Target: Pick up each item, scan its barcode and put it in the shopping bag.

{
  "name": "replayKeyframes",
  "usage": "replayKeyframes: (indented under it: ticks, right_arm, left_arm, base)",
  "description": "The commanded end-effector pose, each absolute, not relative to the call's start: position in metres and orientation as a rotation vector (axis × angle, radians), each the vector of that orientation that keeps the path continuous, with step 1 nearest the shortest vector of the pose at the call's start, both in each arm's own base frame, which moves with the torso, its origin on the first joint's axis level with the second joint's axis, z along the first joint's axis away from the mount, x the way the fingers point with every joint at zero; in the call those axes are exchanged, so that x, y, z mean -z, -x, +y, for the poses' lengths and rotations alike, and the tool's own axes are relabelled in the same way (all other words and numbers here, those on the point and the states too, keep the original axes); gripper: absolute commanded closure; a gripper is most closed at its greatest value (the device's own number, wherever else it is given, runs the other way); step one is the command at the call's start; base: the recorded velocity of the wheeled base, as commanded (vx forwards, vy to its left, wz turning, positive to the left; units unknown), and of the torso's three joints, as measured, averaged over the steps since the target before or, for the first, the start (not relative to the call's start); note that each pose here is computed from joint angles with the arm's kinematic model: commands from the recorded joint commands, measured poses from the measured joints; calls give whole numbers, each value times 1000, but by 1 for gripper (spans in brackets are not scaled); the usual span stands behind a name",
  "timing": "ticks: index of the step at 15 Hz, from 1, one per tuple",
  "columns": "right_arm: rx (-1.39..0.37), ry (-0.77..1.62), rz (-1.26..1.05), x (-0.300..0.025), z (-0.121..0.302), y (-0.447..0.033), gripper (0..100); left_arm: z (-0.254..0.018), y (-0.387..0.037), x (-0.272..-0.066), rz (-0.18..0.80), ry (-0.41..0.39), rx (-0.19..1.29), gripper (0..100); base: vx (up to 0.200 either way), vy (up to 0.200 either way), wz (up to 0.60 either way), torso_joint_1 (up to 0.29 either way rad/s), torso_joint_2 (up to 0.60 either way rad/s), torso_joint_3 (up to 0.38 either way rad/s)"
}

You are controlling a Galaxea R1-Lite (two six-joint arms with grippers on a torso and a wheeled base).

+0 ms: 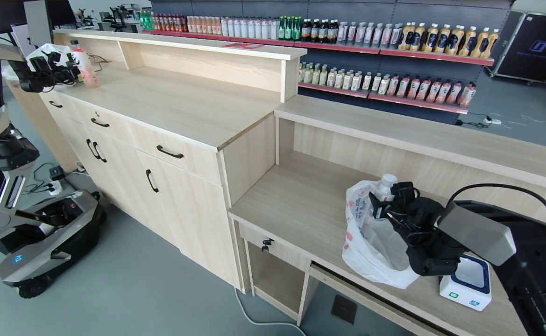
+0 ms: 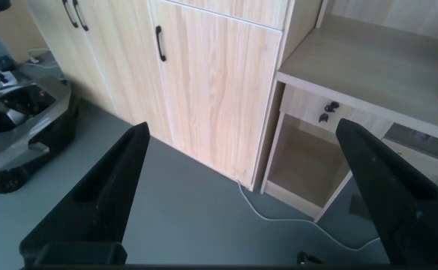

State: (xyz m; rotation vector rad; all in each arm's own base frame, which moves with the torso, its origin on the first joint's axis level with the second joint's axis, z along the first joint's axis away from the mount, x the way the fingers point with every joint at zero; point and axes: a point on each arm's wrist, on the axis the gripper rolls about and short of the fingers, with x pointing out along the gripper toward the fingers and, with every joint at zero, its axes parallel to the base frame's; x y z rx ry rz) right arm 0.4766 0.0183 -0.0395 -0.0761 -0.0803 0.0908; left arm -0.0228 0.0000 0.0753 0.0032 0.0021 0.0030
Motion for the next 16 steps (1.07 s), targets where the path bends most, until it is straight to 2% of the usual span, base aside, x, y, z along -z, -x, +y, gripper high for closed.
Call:
replayKeyframes:
  ticks: [1,4,5,8,11,13,16]
  right_arm:
    - [-90,79,-57,50,17,-476,100]
    - [-90,79,-45,55,17,-475,100]
    - [-90,80,-45,54,17,-475,0]
    - [-91,77,-76,33,18,-477,0]
    - [-96,73,-109,-36,21,-466,0]
    - [-99,77,-70,-86,19,-427,0]
    - [-70,146,15,-135,-1,-345,0]
  left_arm:
    - [0,23,-75,2,-3,-3,0]
    - [0,23,-75,2,-3,-3,0]
    - [0,23,-75,2,-3,-3,0]
    - [0,23,-75,2,-3,-3,0]
    - [0,23,-75,2,-3,-3,0]
    - [0,23,-75,2,-3,-3,0]
    - [0,23,-75,2,-3,-3,0]
  base:
    - [0,0,0,0,0,0]
    - [0,0,0,0,0,0]
    - [0,0,0,0,0,0]
    - [0,0,0,0,0,0]
    - [0,0,0,0,0,0]
    - [0,0,0,0,0,0]
    - [0,0,0,0,0,0]
